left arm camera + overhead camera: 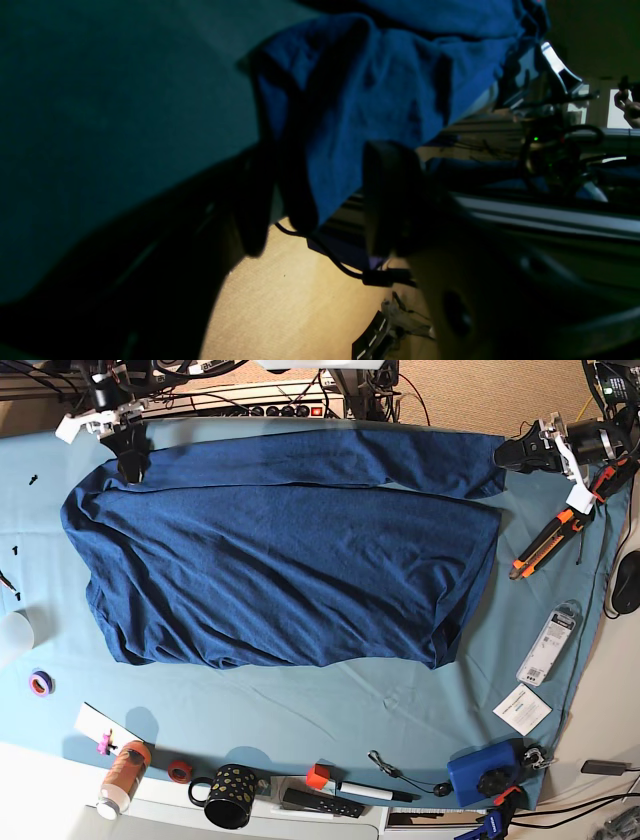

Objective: Layout the t-shirt on the table in an organized manner, then fold the t-shirt properly
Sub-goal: 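Grasp the shirt corner with the right gripper and pull it outward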

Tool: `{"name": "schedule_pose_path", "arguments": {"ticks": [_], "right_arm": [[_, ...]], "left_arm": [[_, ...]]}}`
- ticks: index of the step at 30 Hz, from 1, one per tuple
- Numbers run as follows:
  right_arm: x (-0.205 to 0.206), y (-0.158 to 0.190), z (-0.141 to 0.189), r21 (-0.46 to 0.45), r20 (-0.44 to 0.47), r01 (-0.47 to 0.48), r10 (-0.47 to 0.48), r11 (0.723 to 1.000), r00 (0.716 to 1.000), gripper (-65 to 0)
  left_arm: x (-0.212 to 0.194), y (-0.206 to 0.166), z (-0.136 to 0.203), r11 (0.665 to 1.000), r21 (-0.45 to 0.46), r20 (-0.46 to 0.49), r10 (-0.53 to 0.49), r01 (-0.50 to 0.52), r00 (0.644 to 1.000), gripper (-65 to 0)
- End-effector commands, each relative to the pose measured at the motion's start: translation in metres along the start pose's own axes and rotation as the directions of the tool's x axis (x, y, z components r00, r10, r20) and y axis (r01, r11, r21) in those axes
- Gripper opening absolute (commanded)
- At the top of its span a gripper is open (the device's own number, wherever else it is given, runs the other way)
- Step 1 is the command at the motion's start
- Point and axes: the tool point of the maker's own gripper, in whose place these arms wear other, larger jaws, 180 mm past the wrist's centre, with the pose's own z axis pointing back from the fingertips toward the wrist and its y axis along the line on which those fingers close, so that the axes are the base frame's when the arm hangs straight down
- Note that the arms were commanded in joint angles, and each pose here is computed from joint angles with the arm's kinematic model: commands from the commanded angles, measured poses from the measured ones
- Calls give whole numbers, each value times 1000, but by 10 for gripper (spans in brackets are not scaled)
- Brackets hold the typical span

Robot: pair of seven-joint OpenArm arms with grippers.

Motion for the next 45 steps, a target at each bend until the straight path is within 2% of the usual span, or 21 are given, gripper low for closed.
{"name": "schedule_pose_path", "arguments": {"ticks": [1,5,8,14,18,21,25,29,38,42,45], "right_arm": [[-23,-9,-3,-49,-101,8,-13,999,995,-332],[-16,-11,5,-54,-56,20,-23,998,998,-377],[8,-8,22,-21,67,41,-39,999,997,-377],[18,-21,52,-91,130,47,-35,995,991,-377],[19,-20,50,-85,134,46,-34,995,990,-377],[10,-29,46,-136,80,36,-26,990,996,-377],[3,-32,38,-158,36,40,-35,987,999,-377],[-3,-43,27,-221,7,55,-55,974,998,-377],[-17,-30,1,-169,-75,36,-49,985,996,-378],[-5,-25,20,-123,-12,43,-45,991,999,-378],[11,-30,43,-141,75,45,-35,989,997,-378]], "left_arm": [[2,2,7,999,21,-18,-25,25,1000,-365],[2,2,7,999,21,-18,-25,25,1000,-365],[2,3,7,999,22,-18,-26,26,1000,-365],[3,3,9,999,27,-21,-29,30,999,-365],[3,3,9,999,26,-21,-29,30,999,-365],[3,3,9,999,27,-21,-29,30,999,-365],[3,3,9,999,27,-21,-29,30,999,-365],[3,3,9,999,27,-21,-29,30,999,-365],[3,3,9,999,26,-21,-29,29,999,-365],[3,3,9,999,27,-21,-29,30,999,-365],[3,3,9,999,27,-21,-30,30,999,-365]]}}
